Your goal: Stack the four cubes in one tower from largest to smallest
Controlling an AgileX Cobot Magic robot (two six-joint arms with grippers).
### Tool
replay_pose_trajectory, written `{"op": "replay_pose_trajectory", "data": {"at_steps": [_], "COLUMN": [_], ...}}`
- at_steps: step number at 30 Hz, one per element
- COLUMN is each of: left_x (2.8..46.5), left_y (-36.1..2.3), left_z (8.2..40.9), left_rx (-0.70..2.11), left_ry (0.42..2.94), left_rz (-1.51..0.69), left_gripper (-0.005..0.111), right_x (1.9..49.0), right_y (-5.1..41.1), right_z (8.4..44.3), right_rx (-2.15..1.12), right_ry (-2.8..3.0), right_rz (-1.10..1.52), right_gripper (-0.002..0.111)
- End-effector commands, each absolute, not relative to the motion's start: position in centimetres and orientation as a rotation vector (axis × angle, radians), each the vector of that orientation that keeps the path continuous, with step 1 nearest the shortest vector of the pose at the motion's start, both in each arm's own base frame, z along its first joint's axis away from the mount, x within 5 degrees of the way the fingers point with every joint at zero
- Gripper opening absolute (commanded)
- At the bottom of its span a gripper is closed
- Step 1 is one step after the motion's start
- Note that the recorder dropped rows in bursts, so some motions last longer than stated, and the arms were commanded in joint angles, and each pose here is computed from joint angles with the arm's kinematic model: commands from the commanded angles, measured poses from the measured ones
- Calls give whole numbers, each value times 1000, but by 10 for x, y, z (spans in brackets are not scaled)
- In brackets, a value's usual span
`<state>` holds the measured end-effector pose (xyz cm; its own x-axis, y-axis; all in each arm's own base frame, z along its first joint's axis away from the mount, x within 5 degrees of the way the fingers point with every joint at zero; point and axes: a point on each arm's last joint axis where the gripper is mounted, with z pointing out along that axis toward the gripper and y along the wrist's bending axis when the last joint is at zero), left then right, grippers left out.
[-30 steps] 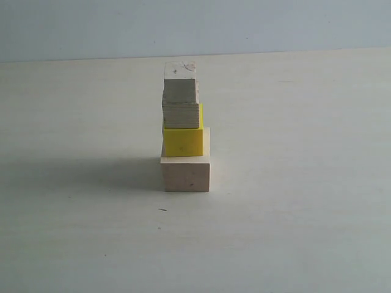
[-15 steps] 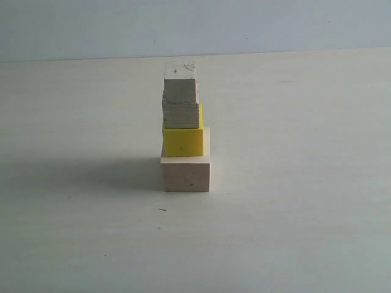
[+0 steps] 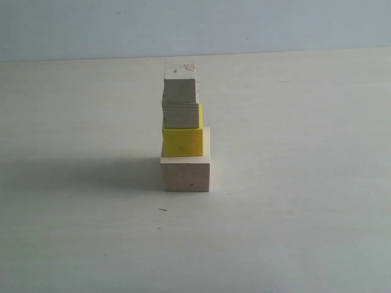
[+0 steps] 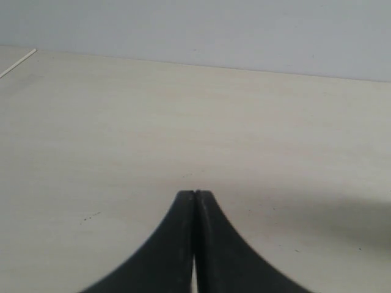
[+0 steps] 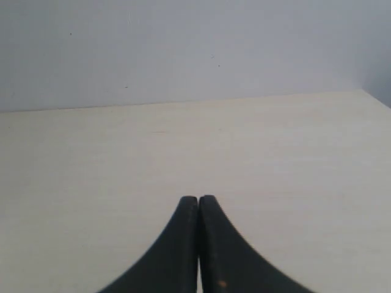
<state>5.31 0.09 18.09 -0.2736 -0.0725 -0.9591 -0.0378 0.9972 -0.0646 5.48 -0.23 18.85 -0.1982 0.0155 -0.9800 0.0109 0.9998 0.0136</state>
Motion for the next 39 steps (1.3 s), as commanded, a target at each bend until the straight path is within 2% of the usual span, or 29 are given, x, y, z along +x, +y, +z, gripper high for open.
{"op": "replay_pose_trajectory", "data": {"at_steps": [1,39], "left_x": [53,53], "left_y": [1,1], "left_z": [181,181], "left_rx": [-79,-79], "left_ry": [1835,1835], "left_rz": [-28,-28], "left_gripper": [0,0], "right_x": [55,54], "right_y": [-3,-4], "right_z": [188,183], "right_rx": [-16,-59], "right_ry": [1760,1822], "right_rz": [-33,-81], "right_gripper": [0,0]}}
